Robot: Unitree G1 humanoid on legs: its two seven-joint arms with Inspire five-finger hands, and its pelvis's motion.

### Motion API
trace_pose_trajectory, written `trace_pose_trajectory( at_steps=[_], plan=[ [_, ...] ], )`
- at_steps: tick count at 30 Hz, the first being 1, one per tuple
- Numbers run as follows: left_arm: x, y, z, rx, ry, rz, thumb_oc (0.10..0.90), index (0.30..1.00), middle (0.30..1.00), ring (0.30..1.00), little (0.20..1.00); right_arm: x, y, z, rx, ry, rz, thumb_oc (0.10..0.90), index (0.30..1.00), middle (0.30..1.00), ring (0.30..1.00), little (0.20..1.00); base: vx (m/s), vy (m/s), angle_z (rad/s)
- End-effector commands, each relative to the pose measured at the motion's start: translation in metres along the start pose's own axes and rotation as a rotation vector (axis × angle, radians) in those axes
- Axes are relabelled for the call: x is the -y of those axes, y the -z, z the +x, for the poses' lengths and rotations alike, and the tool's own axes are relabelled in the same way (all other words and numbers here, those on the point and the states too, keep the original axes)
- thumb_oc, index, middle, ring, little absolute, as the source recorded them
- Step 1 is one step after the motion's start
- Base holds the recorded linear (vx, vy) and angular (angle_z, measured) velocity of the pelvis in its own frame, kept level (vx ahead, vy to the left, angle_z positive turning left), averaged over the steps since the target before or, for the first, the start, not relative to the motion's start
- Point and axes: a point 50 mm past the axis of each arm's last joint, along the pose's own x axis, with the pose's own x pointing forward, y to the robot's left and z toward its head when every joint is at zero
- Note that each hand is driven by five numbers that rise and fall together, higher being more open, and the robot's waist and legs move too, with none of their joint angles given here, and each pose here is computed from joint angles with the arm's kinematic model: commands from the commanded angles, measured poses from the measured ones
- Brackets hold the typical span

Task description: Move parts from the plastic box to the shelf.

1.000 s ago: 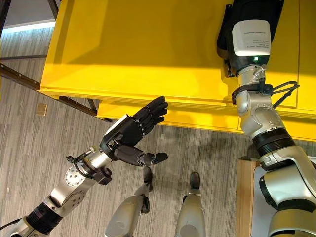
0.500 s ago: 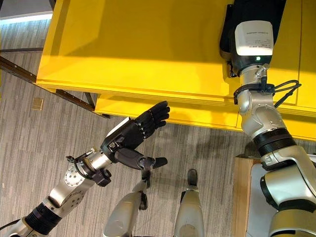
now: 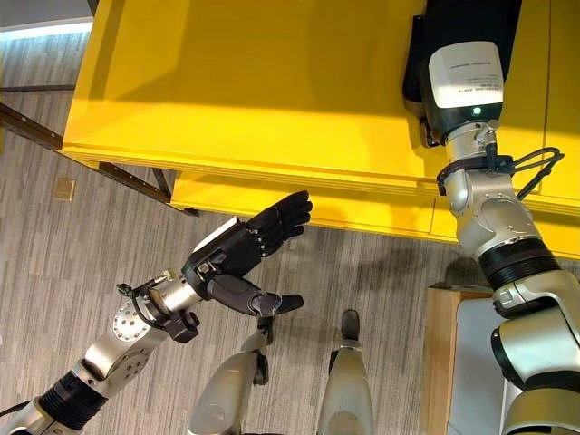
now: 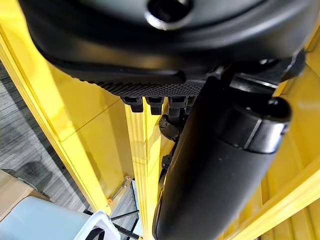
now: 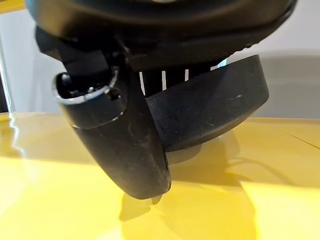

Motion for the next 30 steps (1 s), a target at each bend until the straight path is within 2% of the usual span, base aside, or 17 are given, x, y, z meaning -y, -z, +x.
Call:
trace_pose_trajectory(
  at_steps=[1,9,10,11,30],
  plan=[
    [0.007,-0.046,0.003,0.222,0.088,0.087,0.900,1.000,1.000,1.000,1.000,0.050,0.002,0.017,0.068,0.178,-0.055,0.400,0.300,0.300,0.300,0.300,0.00,0.000,0.00],
    [0.007,-0.047,0.003,0.220,0.100,0.116,0.900,1.000,1.000,1.000,1.000,0.049,-0.001,0.018,0.070,0.160,-0.066,0.400,0.300,0.300,0.300,0.300,0.00,0.000,0.00],
    [0.007,-0.046,0.004,0.205,0.117,0.115,0.900,1.000,1.000,1.000,1.000,0.047,0.000,0.018,0.051,0.159,-0.064,0.545,0.503,0.503,0.503,0.503,0.00,0.000,0.00],
    [0.008,-0.046,0.004,0.205,0.119,0.115,0.900,1.000,1.000,1.000,1.000,0.047,0.001,0.019,0.045,0.165,-0.066,0.900,1.000,1.000,1.000,1.000,0.00,0.000,0.00],
    [0.009,-0.047,0.003,0.204,0.169,0.091,0.900,1.000,1.000,1.000,1.000,0.035,0.019,0.018,-0.086,0.047,-0.141,0.900,1.000,1.000,1.000,1.000,0.00,0.000,0.00]
  ],
)
